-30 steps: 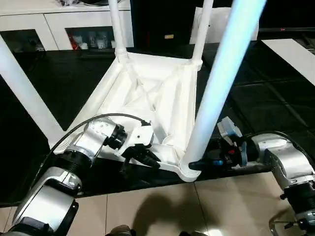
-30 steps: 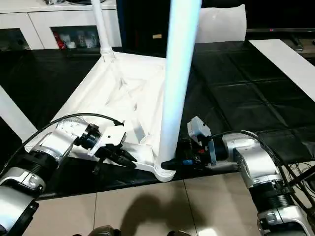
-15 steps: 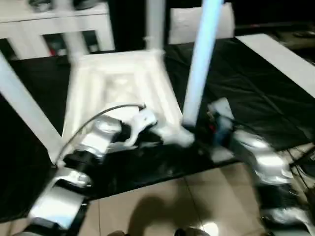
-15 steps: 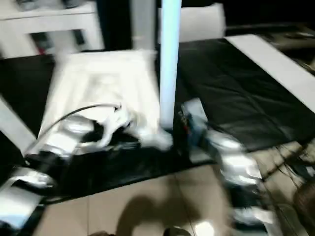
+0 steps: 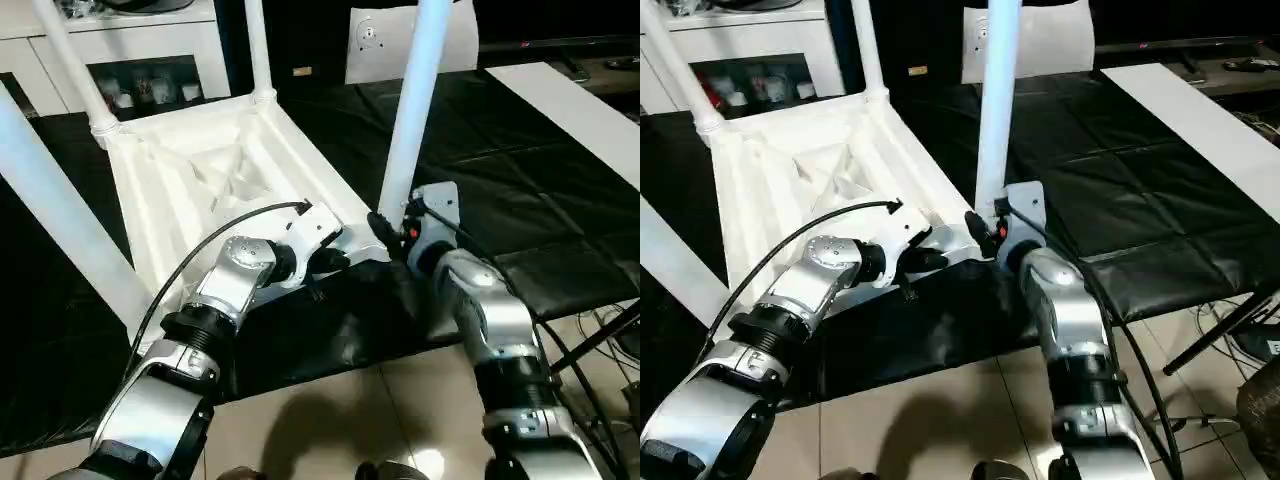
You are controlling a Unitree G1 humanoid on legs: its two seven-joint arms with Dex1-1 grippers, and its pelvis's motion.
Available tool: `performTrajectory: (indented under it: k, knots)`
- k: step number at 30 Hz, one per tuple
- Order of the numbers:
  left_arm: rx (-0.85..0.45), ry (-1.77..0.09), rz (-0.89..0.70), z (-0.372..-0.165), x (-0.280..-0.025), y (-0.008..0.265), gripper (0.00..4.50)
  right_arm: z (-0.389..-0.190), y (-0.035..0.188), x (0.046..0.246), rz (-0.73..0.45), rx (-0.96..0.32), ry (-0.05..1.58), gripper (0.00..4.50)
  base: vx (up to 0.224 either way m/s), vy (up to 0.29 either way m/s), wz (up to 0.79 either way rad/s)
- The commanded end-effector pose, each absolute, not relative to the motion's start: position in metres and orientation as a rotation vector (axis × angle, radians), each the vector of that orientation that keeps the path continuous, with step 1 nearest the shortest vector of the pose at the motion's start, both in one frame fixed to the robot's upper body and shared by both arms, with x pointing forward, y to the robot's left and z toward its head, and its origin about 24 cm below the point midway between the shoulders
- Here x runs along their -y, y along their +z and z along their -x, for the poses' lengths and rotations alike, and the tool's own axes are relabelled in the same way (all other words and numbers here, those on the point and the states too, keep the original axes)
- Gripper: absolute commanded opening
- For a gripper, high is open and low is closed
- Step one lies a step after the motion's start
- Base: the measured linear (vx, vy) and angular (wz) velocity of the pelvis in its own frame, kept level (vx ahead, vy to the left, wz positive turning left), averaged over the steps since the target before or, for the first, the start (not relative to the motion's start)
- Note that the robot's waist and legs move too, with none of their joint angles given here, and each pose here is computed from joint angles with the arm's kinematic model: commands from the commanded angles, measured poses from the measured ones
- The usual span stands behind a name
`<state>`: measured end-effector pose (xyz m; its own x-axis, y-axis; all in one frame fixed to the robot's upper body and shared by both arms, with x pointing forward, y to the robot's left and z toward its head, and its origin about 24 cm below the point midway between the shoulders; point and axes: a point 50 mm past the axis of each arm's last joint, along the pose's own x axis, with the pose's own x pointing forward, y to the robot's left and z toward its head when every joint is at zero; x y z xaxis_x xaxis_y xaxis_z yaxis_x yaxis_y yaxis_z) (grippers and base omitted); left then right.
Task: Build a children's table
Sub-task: Rotate leg to tighten
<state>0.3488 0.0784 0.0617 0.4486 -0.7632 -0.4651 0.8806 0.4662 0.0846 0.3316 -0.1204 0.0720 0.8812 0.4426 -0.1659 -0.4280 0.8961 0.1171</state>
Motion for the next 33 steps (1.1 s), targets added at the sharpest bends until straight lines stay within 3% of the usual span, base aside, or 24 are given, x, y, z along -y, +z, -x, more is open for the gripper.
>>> performTrajectory:
  k: [1, 13, 20, 33]
  knots:
    - [-0.267, -1.126, -0.367, -0.348, -0.075, 0.077, 0.00, -0.319, 0.076, 0.101, -0.051, -0.155, 0.716, 3.42, 0.000, 0.000, 0.00]
    - [-0.312, -1.558, -0.512, -0.322, -0.106, 0.070, 0.00, -0.295, 0.085, 0.151, 0.113, -0.190, 1.128, 4.43, 0.000, 0.000, 0.00]
    - [-0.397, -1.762, -0.606, -0.314, -0.120, 0.071, 0.00, -0.283, 0.086, 0.166, 0.135, -0.280, 1.360, 4.43, 0.000, 0.000, 0.00]
    - [-0.420, -1.841, -0.645, -0.311, -0.125, 0.072, 0.00, -0.277, 0.089, 0.166, 0.089, -0.350, 1.541, 3.34, 0.000, 0.000, 0.00]
